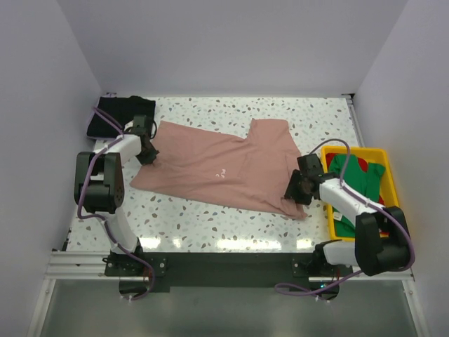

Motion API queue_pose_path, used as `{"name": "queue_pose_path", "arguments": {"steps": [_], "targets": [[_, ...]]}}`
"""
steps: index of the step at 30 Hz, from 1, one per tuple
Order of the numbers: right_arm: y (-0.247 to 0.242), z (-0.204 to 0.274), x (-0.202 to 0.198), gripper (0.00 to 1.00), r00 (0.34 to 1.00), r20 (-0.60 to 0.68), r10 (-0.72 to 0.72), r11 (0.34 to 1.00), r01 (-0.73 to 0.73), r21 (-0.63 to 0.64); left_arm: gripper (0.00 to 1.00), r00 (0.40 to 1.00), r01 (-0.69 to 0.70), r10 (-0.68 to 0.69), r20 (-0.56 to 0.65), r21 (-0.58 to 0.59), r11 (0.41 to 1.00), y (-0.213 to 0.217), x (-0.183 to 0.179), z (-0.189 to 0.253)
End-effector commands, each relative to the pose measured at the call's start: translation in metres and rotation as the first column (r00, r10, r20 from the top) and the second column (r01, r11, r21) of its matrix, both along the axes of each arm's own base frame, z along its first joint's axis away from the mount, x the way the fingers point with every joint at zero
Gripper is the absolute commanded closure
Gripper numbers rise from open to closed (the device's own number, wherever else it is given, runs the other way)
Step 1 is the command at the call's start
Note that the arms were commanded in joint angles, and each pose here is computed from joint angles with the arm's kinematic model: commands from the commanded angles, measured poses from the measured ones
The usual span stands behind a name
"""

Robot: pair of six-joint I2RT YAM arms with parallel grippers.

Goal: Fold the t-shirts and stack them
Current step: Fold the tshirt

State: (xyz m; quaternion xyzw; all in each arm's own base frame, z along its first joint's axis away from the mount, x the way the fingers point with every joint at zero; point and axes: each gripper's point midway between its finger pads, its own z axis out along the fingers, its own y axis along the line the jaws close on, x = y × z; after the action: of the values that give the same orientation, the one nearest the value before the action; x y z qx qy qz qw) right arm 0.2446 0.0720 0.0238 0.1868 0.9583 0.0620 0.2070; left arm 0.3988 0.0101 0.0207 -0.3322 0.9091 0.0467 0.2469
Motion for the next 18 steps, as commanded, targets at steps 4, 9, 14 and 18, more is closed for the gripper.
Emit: {"name": "queue_pose_path", "arguments": {"steps": [4, 9, 14, 18], "targets": [[0.006, -0.001, 0.004, 0.76, 1.0, 0.006, -0.006, 0.999, 0.006, 0.032, 1.0, 1.0, 0.005, -0.005, 0.03, -0.021, 1.0, -0.002, 0.01, -0.001], [-0.008, 0.023, 0.015, 0.97, 0.997, 0.063, -0.039, 0.998, 0.042, -0.038, 1.0, 0.999, -0.01, 0.01, 0.043, -0.007, 1.0, 0.002, 0.01, 0.005], [-0.024, 0.04, 0.018, 0.99, 0.995, 0.088, -0.054, 0.992, 0.063, -0.108, 1.0, 0.998, -0.026, 0.026, 0.066, 0.004, 1.0, 0.007, 0.012, 0.015], [-0.032, 0.042, 0.018, 0.98, 0.993, 0.093, -0.069, 0.988, 0.081, -0.13, 1.0, 0.996, -0.035, 0.034, 0.086, 0.003, 0.999, 0.012, 0.014, 0.023]]}}
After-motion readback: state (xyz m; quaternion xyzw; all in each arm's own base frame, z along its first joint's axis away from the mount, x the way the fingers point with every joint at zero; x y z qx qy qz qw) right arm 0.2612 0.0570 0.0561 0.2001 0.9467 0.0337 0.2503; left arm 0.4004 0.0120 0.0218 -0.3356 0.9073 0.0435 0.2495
